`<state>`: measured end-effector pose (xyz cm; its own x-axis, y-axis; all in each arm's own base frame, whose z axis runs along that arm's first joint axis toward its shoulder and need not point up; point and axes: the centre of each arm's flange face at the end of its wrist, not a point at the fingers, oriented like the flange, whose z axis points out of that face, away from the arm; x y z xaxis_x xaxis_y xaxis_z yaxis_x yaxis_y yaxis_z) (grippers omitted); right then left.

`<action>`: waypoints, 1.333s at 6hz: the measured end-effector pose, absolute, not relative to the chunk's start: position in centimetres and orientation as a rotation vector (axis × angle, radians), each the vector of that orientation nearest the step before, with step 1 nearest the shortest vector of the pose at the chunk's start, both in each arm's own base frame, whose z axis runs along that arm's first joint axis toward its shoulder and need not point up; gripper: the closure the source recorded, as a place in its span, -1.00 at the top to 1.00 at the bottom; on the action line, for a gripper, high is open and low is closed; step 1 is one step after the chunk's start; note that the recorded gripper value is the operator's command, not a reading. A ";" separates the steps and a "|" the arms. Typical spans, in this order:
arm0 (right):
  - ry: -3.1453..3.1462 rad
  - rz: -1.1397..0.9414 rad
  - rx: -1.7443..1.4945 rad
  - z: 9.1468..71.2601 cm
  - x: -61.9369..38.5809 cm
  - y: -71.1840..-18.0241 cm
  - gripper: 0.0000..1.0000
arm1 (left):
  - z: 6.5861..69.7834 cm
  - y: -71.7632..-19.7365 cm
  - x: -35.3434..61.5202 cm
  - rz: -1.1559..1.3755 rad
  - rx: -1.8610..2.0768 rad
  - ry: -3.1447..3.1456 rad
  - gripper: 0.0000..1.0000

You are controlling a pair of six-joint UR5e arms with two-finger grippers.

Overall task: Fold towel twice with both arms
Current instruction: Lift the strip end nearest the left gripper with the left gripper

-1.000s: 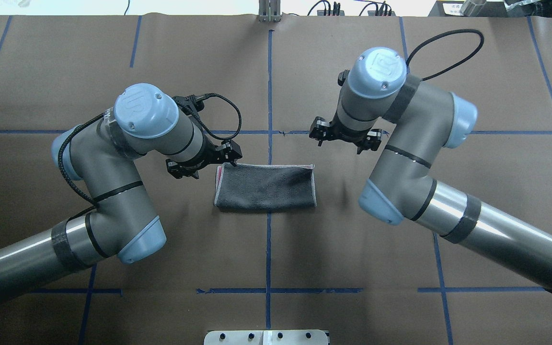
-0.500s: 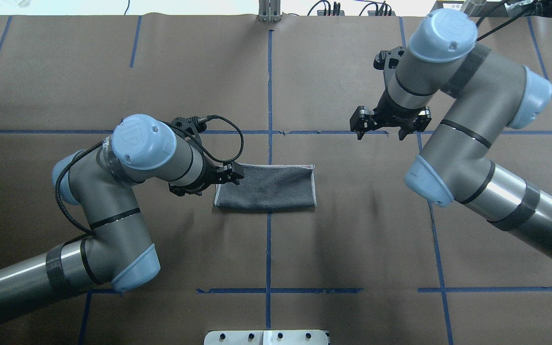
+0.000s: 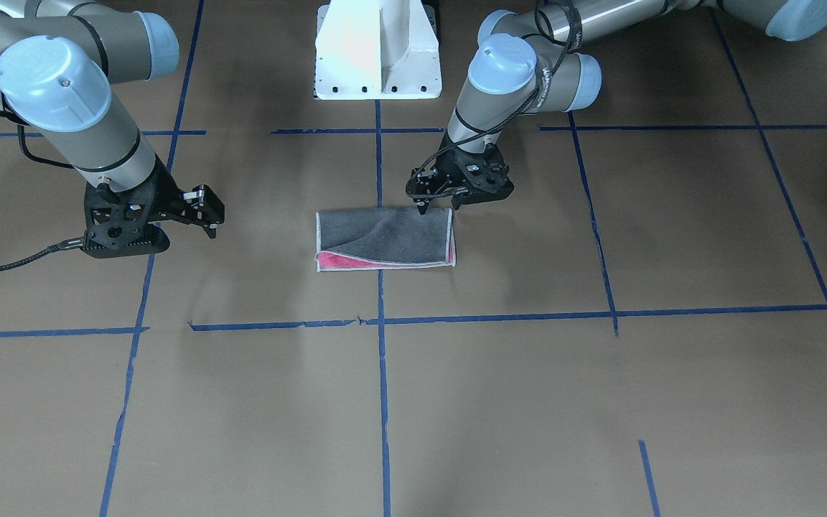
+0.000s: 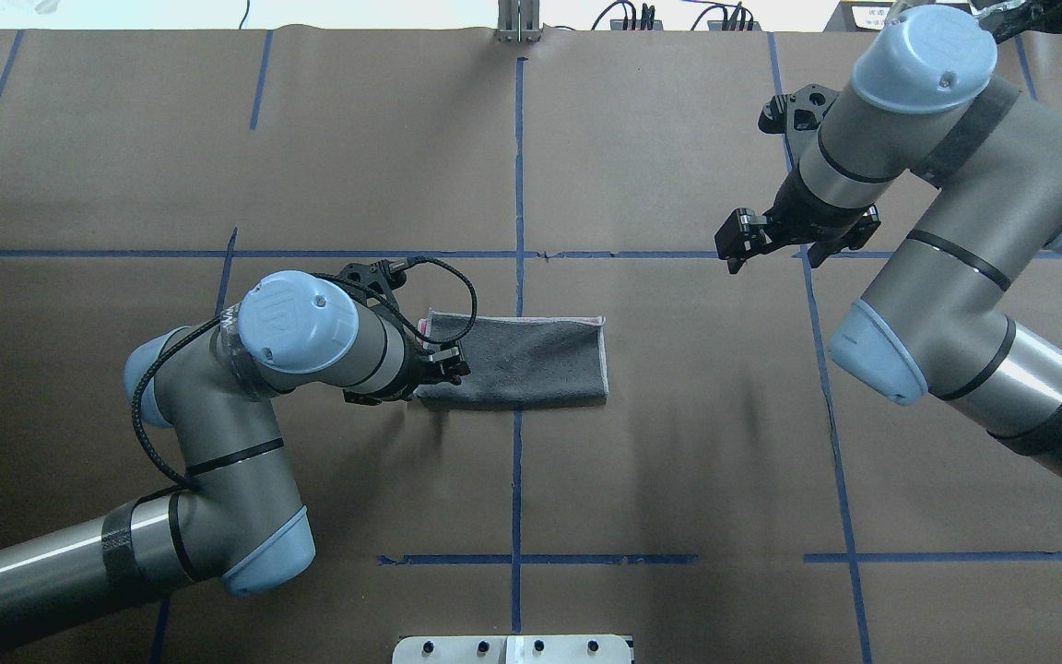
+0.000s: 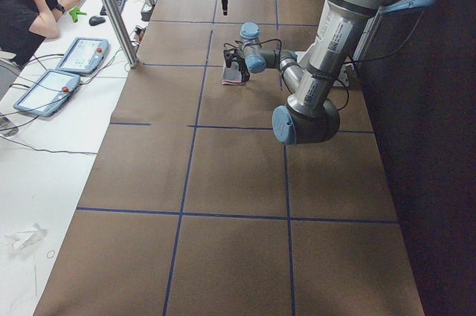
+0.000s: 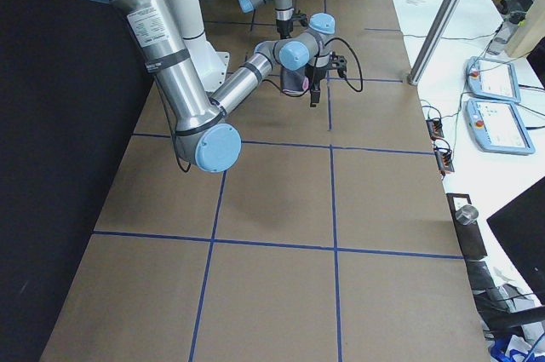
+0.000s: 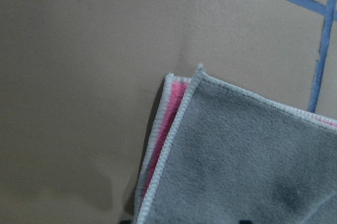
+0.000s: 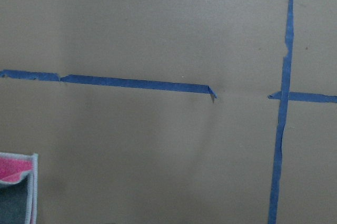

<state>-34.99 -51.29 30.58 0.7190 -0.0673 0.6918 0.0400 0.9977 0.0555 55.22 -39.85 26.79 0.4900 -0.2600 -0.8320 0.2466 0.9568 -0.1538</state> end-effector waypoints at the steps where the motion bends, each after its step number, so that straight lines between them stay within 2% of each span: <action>1: -0.766 -0.058 0.037 30.6 -35.0 -51.3 1.00 | 27.3 -40.0 55.5 -0.312 -0.018 1.004 0.34; 2: -0.764 -0.055 0.037 30.6 -35.0 -51.2 1.00 | 27.6 -40.0 55.6 -0.314 -0.020 0.997 0.27; 4: -0.761 -0.051 0.037 30.8 -35.0 -51.3 1.00 | 28.1 -40.2 55.9 -0.317 -0.023 0.987 -0.18; 6: -0.759 -0.050 0.036 30.9 -35.0 -51.3 1.00 | 28.5 -40.2 56.2 -0.317 -0.027 0.978 -0.93; 8: -0.758 -0.050 0.035 31.0 -35.0 -51.3 1.00 | 28.0 -40.3 55.8 -0.311 -0.021 0.990 -1.00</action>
